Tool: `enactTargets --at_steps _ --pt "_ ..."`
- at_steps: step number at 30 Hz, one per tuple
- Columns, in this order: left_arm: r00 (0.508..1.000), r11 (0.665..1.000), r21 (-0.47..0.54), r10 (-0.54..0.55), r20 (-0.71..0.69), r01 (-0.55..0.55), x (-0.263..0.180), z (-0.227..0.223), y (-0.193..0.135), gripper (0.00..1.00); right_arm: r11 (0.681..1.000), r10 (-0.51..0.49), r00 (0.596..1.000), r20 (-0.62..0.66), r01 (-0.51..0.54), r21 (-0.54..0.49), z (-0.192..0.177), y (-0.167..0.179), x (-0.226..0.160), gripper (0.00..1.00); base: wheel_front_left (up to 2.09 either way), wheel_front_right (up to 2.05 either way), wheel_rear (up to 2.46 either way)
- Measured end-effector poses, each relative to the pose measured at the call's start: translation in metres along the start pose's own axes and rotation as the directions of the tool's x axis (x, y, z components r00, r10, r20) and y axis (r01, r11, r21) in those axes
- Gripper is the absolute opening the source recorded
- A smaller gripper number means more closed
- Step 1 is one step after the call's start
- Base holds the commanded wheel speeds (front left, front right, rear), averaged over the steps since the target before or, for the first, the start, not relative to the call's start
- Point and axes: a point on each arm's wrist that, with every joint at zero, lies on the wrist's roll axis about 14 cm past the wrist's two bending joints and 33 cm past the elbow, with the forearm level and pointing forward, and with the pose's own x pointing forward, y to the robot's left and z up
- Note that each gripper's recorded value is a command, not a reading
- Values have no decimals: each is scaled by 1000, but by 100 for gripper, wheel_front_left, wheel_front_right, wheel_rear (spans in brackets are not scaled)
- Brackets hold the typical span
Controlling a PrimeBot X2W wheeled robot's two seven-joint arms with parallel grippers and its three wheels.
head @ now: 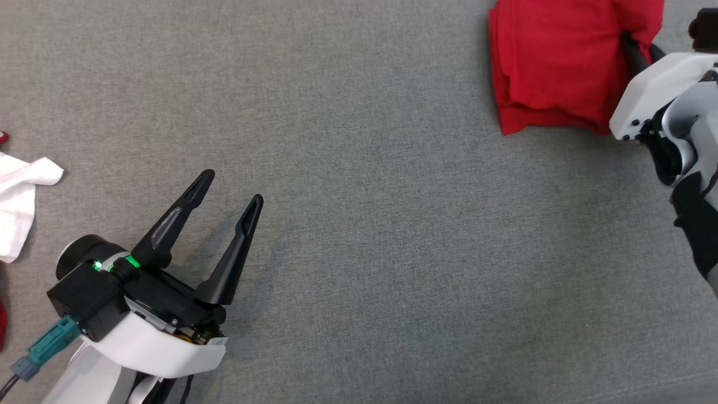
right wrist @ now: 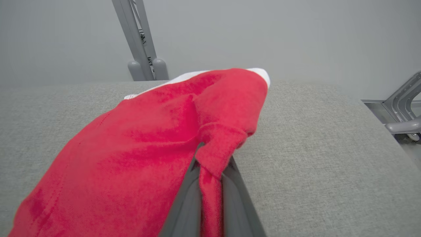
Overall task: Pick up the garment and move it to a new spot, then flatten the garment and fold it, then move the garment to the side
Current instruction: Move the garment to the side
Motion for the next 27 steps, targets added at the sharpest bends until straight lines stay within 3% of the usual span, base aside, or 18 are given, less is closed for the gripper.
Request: enactTargets --at_steps 6,12,14,15,27 --pt "999 1000 -7 -14 -30 14 5 -15 7 100 993 -59 998 -38 55 -106 -1 -29 12 0 0 0 0" --pt "998 1000 -11 13 -55 -13 2 -24 20 100 987 -107 994 -21 104 -120 5 -49 23 2 0 0 0" --pt "998 1000 -7 23 -58 -23 0 -24 23 100 988 -107 994 -15 105 -115 6 -48 26 52 0 0 0" --pt "998 1000 -6 28 -57 -28 0 -24 24 100 988 -105 994 -12 103 -113 7 -46 26 100 0 0 0" --pt "998 998 1 63 -10 -63 -7 -1 17 100 978 -149 988 31 152 -146 22 -61 -6 100 0 0 0"
